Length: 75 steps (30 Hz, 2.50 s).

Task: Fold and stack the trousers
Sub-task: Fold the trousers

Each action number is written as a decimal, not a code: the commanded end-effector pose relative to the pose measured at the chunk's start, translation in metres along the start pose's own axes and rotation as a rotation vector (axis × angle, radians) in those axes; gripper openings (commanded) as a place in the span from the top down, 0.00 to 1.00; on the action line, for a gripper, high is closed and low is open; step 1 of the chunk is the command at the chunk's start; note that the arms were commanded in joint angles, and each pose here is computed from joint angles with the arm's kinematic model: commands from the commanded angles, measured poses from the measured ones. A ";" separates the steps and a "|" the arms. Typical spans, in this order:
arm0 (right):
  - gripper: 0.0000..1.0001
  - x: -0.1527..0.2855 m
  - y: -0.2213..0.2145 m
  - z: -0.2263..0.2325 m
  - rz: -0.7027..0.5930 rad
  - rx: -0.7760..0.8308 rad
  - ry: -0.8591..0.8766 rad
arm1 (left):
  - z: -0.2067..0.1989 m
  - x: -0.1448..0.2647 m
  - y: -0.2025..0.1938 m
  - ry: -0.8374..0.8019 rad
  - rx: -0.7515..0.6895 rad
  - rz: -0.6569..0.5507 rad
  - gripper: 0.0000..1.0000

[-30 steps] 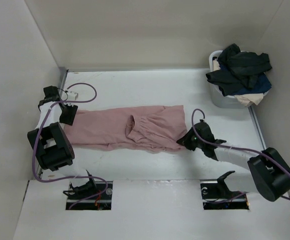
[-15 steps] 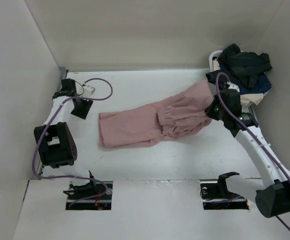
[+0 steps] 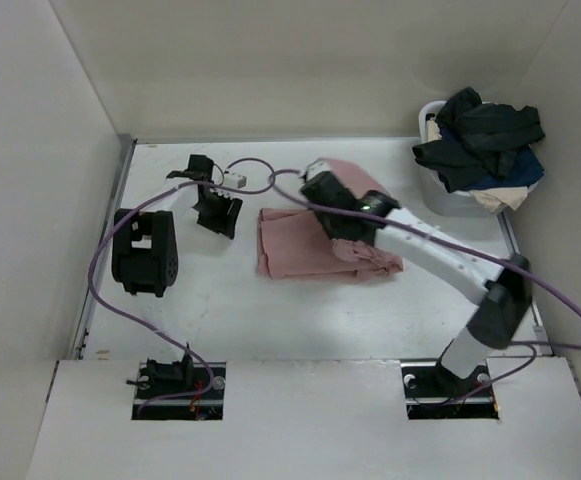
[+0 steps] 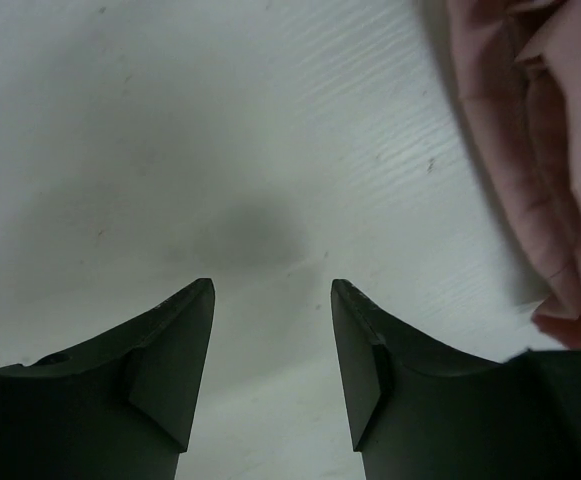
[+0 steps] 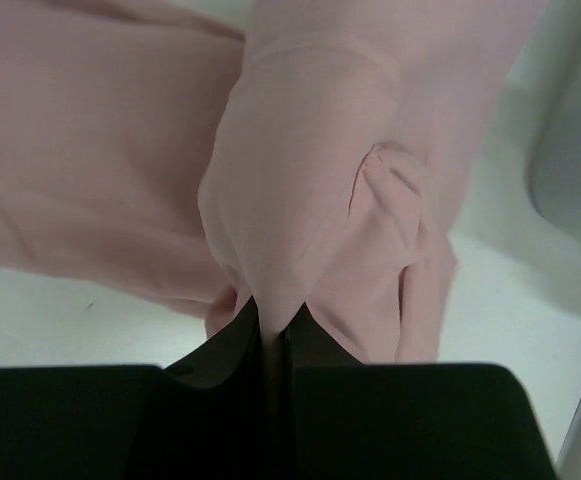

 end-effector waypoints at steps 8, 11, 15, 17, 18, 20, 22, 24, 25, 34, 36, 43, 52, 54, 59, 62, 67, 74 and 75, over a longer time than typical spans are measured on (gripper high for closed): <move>0.90 -0.030 0.052 0.124 -0.067 0.237 0.152 | -0.035 -0.025 0.023 -0.148 0.036 -0.007 0.63; 0.81 -0.039 0.049 0.140 -0.064 0.222 0.196 | -0.035 -0.029 0.023 -0.158 0.049 -0.003 0.64; 0.67 -0.026 0.051 0.170 -0.117 0.254 0.324 | -0.031 -0.031 0.023 -0.159 0.060 -0.002 0.65; 0.56 -0.011 0.058 0.179 -0.165 0.228 0.417 | -0.027 -0.031 0.024 -0.154 0.071 -0.006 0.65; 0.49 -0.001 0.063 0.182 -0.200 0.208 0.479 | -0.024 -0.030 0.025 -0.152 0.077 -0.011 0.65; 0.40 0.023 0.076 0.185 -0.287 0.172 0.603 | -0.015 -0.026 0.026 -0.138 0.096 -0.022 0.64; 0.37 0.049 0.088 0.181 -0.383 0.129 0.687 | -0.004 -0.016 0.030 -0.116 0.116 -0.049 0.62; 0.39 0.071 0.094 0.167 -0.469 0.047 0.730 | 0.007 0.003 0.036 -0.084 0.129 -0.094 0.58; 0.42 0.075 0.094 0.153 -0.492 -0.022 0.718 | 0.012 0.016 0.040 -0.060 0.133 -0.123 0.57; 0.95 -0.040 -0.014 -0.005 -0.214 -0.505 0.217 | -0.038 0.160 0.083 0.021 -0.044 -0.433 0.50; 0.95 -0.059 -0.028 -0.007 -0.193 -0.521 0.209 | -0.082 0.148 0.070 -0.085 -0.146 -0.374 0.49; 0.97 -0.095 -0.097 0.011 0.009 -0.669 0.238 | -0.148 0.054 -0.017 -0.212 -0.322 -0.095 0.50; 0.99 -0.108 -0.166 0.035 0.193 -0.857 0.227 | -0.133 0.007 -0.061 -0.127 -0.315 0.004 0.52; 0.99 -0.107 -0.171 0.035 0.200 -0.882 0.217 | -0.127 0.002 -0.063 -0.091 -0.336 0.008 0.52; 0.99 -0.101 -0.175 0.035 0.198 -0.893 0.231 | -0.107 0.002 -0.055 0.029 -0.418 -0.037 0.52; 0.99 -0.090 -0.181 0.036 0.211 -0.920 0.243 | -0.091 0.001 -0.051 0.094 -0.460 -0.059 0.51; 0.94 -0.067 -0.176 0.029 0.122 -0.904 0.285 | -0.096 0.015 -0.041 0.060 -0.448 -0.126 0.48; 0.00 -0.003 -0.112 -0.039 -0.131 -0.698 0.337 | -0.122 0.073 -0.021 -0.031 -0.376 -0.261 0.41; 0.00 0.007 -0.108 -0.053 -0.119 -0.678 0.310 | -0.122 0.085 -0.017 -0.038 -0.351 -0.279 0.41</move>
Point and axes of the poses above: each gripper's point midway between its finger pads, its own x axis back along the fingers, its own z axis along the line the jaws close on, y = z × x, the point moved 6 cm from there along x, back along the fingers, and after that the axes turned 3 degrees about x, right-handed, at the moved point
